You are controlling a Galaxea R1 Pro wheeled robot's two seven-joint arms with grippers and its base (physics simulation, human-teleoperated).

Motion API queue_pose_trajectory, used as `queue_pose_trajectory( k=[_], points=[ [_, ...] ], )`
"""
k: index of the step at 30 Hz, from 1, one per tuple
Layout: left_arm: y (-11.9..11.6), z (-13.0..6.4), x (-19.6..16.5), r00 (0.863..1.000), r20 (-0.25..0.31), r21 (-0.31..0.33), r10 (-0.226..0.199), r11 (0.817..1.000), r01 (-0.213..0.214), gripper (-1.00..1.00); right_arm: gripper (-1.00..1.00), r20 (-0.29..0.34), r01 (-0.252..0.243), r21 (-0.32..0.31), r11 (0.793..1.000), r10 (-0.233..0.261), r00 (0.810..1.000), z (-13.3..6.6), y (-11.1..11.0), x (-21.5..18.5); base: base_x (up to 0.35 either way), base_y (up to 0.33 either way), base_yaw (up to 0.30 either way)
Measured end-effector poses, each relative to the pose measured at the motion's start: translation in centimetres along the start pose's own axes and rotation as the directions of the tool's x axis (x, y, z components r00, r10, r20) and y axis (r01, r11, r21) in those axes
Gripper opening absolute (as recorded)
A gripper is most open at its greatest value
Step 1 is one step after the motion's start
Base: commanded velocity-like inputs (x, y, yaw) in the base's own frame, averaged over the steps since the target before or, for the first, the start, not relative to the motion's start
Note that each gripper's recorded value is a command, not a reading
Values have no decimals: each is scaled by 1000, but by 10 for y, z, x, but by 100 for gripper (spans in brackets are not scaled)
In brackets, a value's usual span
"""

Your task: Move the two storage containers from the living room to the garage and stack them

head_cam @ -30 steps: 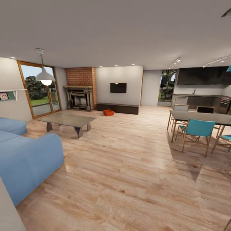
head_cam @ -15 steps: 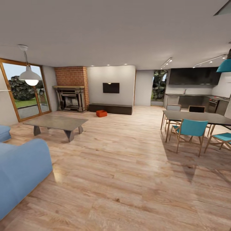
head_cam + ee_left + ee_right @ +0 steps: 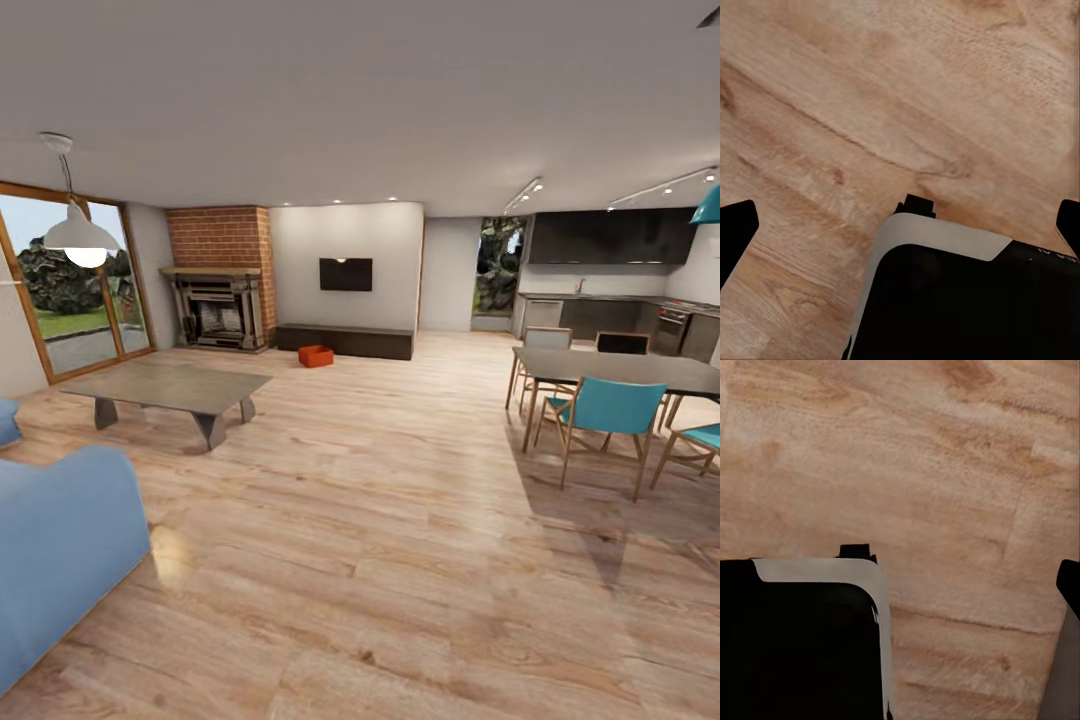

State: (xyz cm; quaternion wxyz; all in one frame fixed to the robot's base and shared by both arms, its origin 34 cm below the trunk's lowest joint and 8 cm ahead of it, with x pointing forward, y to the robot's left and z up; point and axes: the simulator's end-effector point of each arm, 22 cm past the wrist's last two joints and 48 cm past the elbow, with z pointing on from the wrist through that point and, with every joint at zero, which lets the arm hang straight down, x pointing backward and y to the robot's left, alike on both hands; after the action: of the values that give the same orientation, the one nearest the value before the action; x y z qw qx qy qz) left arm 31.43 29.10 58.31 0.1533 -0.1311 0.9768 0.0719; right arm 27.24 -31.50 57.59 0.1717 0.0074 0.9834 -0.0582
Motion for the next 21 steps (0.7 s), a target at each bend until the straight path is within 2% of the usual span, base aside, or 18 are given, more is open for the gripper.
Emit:
queue_pose_trajectory(
  k=[21],
  points=[
    [0, 0, 0, 1000, 0, 0, 2, 1000, -2, 100, 100, 0, 2, -1, 1000, -2, 1000, 0, 0, 0, 322, 0, 0]
  ],
)
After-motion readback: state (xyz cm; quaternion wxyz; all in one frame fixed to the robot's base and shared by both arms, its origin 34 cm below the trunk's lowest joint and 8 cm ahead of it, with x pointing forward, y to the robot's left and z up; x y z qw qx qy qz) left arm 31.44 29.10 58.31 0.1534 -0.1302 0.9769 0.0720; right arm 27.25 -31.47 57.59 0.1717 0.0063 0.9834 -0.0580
